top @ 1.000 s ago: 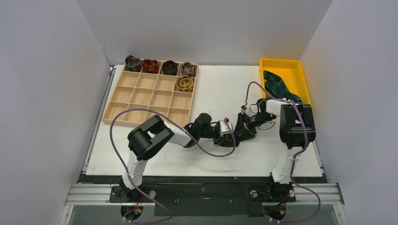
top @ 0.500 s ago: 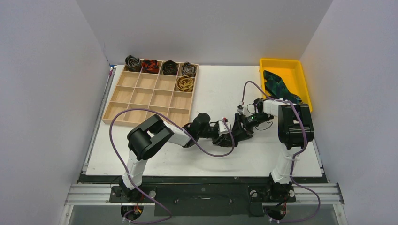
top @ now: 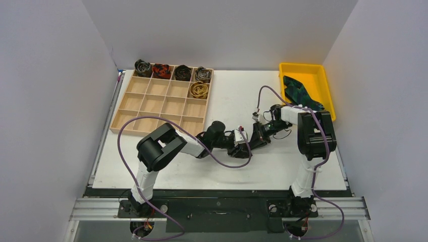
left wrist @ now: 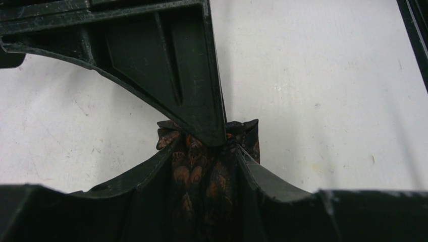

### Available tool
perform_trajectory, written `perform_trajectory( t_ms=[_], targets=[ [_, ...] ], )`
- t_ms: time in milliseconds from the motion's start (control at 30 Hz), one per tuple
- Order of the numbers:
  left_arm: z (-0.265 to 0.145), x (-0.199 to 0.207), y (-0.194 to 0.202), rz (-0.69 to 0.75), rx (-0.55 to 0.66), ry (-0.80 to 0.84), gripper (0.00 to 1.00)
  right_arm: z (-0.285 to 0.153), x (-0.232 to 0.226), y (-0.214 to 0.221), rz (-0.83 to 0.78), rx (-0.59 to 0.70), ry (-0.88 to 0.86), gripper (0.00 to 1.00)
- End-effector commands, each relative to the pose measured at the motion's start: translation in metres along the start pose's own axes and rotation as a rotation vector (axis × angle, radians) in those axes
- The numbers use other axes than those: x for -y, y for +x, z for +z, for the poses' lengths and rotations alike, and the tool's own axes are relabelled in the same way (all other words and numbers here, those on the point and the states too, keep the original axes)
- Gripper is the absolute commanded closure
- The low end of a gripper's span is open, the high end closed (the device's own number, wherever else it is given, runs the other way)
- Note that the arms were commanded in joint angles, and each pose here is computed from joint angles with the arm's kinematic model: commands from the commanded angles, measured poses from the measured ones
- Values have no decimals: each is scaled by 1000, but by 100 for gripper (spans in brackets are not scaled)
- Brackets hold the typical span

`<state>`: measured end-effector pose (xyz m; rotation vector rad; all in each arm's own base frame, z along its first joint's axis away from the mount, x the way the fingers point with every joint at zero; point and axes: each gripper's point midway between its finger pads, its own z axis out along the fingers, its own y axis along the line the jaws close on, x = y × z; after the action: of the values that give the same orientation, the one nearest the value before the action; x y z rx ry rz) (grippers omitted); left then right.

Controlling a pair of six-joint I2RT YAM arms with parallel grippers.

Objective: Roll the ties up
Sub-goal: Roll the tie at the center of the board, then pick up the tie at the center of the board.

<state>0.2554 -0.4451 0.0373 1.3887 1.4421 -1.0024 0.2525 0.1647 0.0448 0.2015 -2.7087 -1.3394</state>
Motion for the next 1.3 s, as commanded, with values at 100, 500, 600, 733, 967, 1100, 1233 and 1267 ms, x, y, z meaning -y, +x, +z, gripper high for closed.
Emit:
perform_trajectory(
  t_ms=[100, 500, 600, 733, 967, 1100, 1233, 1267],
  targets=[
    [-8, 17, 52, -105, -135, 40, 43, 8, 3, 1, -71, -32, 40, 100],
    [-15, 15, 41, -94, -107, 45, 63, 0, 5, -9, -113, 8, 102, 100],
    [-15, 16, 45, -102, -113, 50, 69, 0, -11, -12, -131, 24, 51, 81],
    [-15, 18, 49, -110, -122, 53, 72, -2, -30, -14, -161, 51, -4, 43],
    [-17, 18, 55, -115, -131, 54, 72, 2, -45, -11, -173, 42, -73, 32],
    [-18, 18, 58, -119, -137, 54, 72, 2, -51, -8, -184, 35, -98, 31],
    [-18, 17, 59, -118, -137, 56, 71, 8, -41, -8, -180, 14, -38, 34],
    [-18, 18, 58, -115, -135, 58, 71, 11, -34, -7, -176, 5, -7, 36]
  ],
)
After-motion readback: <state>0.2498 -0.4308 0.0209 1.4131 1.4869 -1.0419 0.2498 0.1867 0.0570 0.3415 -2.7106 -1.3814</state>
